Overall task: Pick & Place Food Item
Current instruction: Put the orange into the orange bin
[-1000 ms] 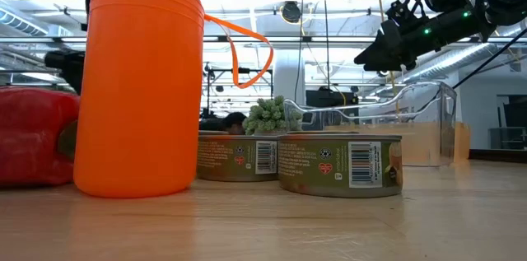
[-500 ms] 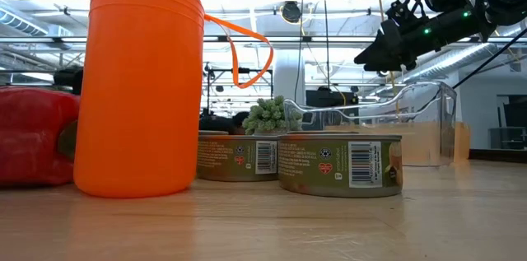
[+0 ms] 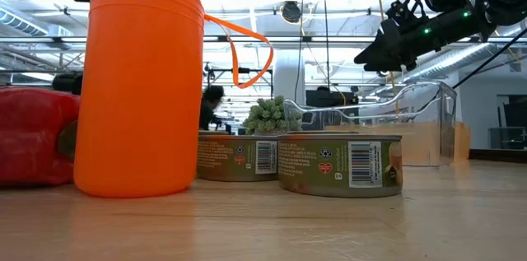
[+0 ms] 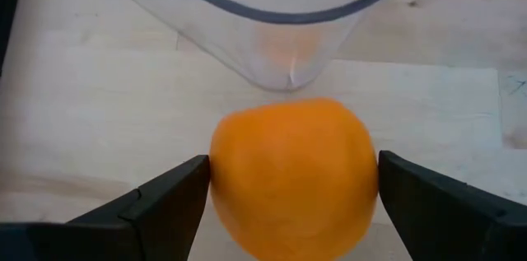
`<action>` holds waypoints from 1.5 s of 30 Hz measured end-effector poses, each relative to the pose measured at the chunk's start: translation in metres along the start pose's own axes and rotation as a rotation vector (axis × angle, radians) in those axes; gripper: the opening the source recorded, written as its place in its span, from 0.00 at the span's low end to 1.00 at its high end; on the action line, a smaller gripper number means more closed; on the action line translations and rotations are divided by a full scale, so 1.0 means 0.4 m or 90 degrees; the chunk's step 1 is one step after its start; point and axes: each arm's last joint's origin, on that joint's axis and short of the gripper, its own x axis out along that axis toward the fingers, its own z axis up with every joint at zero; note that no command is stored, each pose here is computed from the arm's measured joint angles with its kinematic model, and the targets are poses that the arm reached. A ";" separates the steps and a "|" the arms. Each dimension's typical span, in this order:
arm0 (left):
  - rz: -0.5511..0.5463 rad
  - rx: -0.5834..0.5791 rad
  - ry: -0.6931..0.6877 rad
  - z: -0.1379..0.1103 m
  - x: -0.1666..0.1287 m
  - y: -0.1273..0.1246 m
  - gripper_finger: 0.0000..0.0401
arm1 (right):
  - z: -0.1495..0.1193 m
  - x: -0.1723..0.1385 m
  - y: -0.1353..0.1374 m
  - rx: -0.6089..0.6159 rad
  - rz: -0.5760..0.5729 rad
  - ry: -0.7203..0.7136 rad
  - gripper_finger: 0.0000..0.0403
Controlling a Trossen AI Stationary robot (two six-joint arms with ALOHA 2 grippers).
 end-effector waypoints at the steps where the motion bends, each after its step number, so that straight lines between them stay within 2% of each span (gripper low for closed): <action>1: 0.007 0.002 0.003 -0.001 0.003 -0.001 0.87 | 0.000 0.000 0.000 0.000 0.000 0.000 0.75; 7: 0.026 0.036 -0.011 -0.013 0.029 -0.016 0.87 | 0.000 0.000 0.000 0.002 0.000 0.000 0.75; 13: 0.023 0.031 0.001 -0.017 0.029 -0.017 0.86 | 0.000 0.000 0.000 0.009 0.000 -0.001 0.75; 18: 0.010 0.039 0.004 -0.022 0.024 -0.022 0.74 | 0.002 0.000 0.000 0.012 0.000 -0.005 0.75; 20: -0.006 0.050 -0.012 -0.024 0.009 -0.027 0.70 | 0.002 0.000 0.000 0.012 0.000 -0.005 0.75; 22: -0.032 0.063 -0.018 -0.024 -0.013 -0.039 0.70 | 0.002 0.000 0.000 0.012 0.000 -0.005 0.75; 28: -0.141 0.106 -0.088 -0.001 -0.119 -0.070 0.73 | 0.001 0.000 0.000 0.014 0.002 -0.004 0.75; 32: -0.212 0.149 -0.168 0.011 -0.200 -0.097 0.74 | 0.003 0.000 0.002 0.017 0.006 -0.008 0.75; 35: -0.257 0.196 -0.245 0.024 -0.251 -0.124 0.71 | 0.007 0.000 0.010 0.032 0.065 -0.016 0.75; 40: -0.364 0.281 -0.353 0.047 -0.310 -0.183 0.71 | 0.021 -0.006 0.041 0.041 0.242 -0.043 0.75; 45: -0.447 0.313 -0.444 0.071 -0.320 -0.231 0.74 | 0.021 -0.014 0.080 -0.023 0.360 -0.056 0.75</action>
